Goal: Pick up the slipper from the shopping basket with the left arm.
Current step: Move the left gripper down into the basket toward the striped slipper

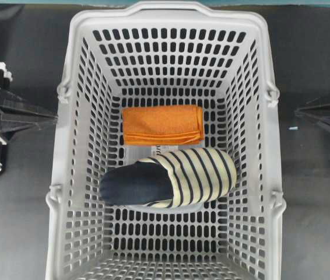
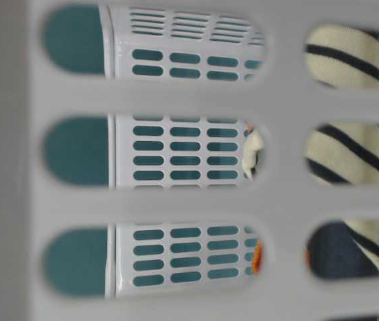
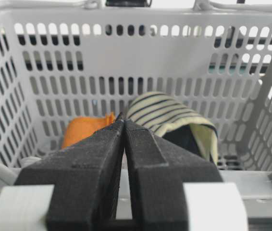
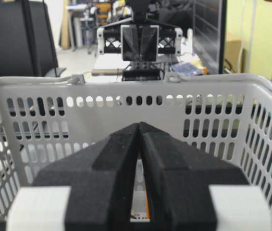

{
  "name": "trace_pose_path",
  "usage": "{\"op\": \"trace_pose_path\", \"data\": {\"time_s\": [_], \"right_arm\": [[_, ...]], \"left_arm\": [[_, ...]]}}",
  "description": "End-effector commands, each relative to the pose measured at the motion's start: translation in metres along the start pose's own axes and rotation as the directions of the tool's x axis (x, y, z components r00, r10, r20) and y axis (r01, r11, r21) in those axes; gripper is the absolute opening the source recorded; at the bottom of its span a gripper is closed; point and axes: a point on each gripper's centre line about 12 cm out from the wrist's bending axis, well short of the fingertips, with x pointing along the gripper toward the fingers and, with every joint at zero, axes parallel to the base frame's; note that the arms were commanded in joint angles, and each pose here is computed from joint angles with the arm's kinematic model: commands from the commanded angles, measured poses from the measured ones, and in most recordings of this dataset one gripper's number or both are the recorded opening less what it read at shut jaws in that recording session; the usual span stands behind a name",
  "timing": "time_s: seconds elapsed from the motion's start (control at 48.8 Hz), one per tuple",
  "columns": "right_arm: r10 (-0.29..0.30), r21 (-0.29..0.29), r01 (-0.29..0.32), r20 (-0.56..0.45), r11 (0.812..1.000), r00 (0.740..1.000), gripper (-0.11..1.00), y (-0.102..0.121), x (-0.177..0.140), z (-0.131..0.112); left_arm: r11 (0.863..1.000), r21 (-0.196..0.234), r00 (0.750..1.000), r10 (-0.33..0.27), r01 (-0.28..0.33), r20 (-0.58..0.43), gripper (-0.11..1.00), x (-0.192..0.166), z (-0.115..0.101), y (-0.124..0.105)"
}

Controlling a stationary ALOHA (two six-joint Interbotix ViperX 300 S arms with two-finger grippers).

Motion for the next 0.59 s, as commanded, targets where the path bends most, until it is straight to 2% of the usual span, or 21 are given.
{"op": "trace_pose_path", "data": {"time_s": [0.0,0.102,0.266,0.43,0.574], "right_arm": [[-0.002,0.010,0.003,-0.011,1.000,1.000,0.00,0.000,0.003,-0.002],[-0.007,0.030,0.008,-0.040,1.000,0.999,0.00,-0.001,0.002,-0.007],[-0.006,0.039,0.009,-0.074,0.999,0.997,0.00,-0.001,0.002,-0.011],[-0.006,0.037,0.009,-0.080,0.999,0.997,0.00,-0.001,0.002,-0.012],[-0.006,0.039,0.010,-0.089,0.999,0.996,0.00,-0.001,0.001,-0.013]], "left_arm": [[0.999,0.016,0.998,-0.045,0.046,-0.037,0.06,0.012,0.018,-0.009],[0.998,-0.008,0.982,-0.065,0.064,-0.178,0.00,0.027,0.028,-0.015],[0.997,-0.017,0.921,-0.075,0.074,-0.382,0.00,0.056,0.048,-0.022],[0.997,-0.017,0.841,-0.075,0.078,-0.535,0.00,0.096,0.065,-0.029],[0.997,-0.013,0.748,-0.064,0.073,-0.660,0.00,0.135,0.061,-0.034]]}}
